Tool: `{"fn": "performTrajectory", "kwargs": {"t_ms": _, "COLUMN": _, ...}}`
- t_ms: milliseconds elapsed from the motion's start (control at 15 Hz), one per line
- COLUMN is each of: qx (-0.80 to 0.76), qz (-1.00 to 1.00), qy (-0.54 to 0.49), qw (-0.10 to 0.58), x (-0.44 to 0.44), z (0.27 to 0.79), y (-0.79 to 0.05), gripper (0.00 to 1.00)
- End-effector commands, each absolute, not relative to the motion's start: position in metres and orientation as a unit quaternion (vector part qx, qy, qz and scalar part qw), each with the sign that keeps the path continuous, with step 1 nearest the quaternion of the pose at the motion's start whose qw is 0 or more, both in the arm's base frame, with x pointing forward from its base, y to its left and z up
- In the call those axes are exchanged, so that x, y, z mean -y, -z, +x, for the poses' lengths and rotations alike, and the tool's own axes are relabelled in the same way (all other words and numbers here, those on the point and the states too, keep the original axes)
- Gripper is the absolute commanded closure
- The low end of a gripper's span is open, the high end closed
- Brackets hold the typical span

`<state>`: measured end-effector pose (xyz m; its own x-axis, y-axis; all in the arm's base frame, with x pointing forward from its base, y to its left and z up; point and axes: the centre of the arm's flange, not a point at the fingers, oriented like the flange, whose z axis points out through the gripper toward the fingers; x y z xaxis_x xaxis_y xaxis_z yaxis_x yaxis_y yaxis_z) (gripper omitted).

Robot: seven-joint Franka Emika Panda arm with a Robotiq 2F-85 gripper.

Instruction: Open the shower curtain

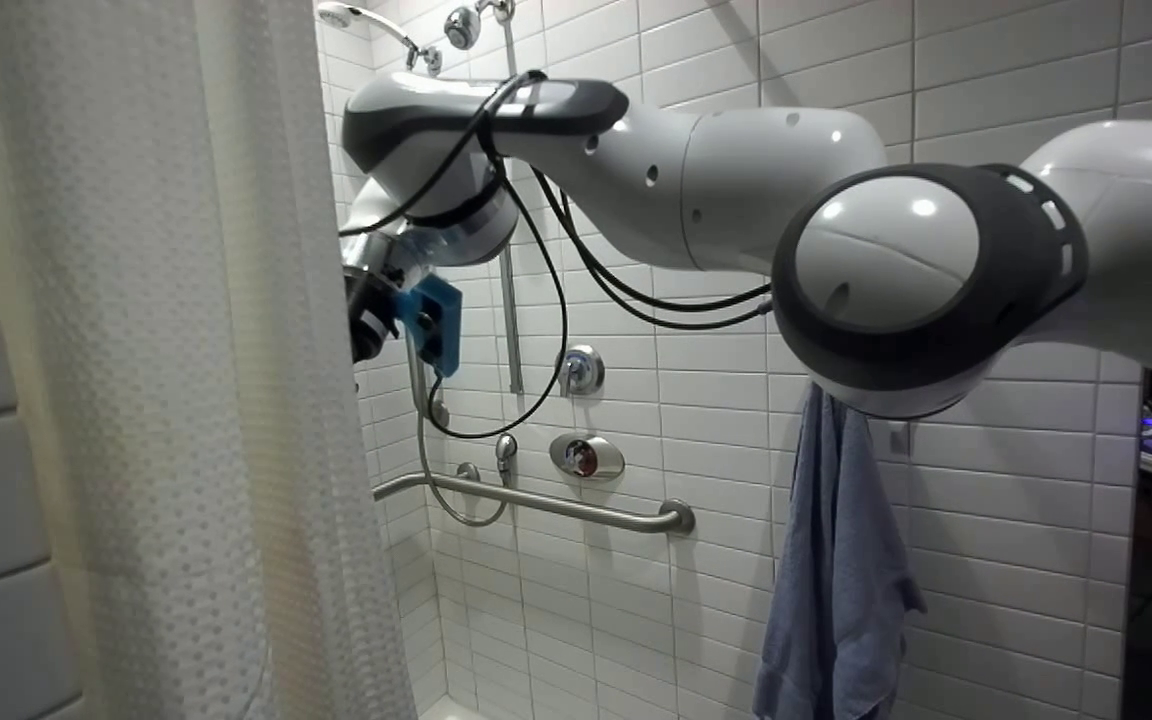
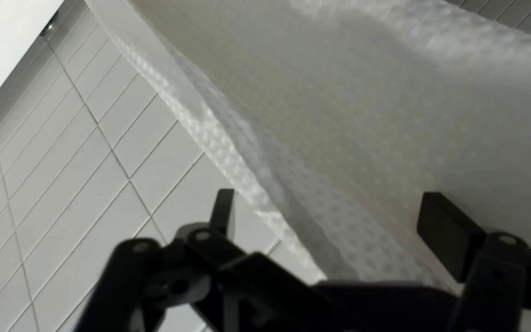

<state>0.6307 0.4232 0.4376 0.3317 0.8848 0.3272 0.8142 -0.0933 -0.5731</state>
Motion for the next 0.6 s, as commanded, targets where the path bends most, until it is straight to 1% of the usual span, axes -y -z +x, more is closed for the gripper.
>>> {"fn": "performTrajectory", "kwargs": {"t_ms": 0, "qx": 0.576, "qz": -0.737, "qy": -0.051, "qw": 0.349, "x": -0.424, "z": 0.63, "y": -0.437, "gripper": 0.0}}
{"fn": "performTrajectory", "kwargs": {"t_ms": 333, "qx": 0.574, "qz": -0.74, "qy": -0.047, "qw": 0.346, "x": -0.423, "z": 0.632, "y": -0.437, "gripper": 0.0}}
{"fn": "performTrajectory", "kwargs": {"t_ms": 533, "qx": 0.558, "qz": -0.758, "qy": -0.029, "qw": 0.337, "x": -0.405, "z": 0.633, "y": -0.441, "gripper": 0.0}}
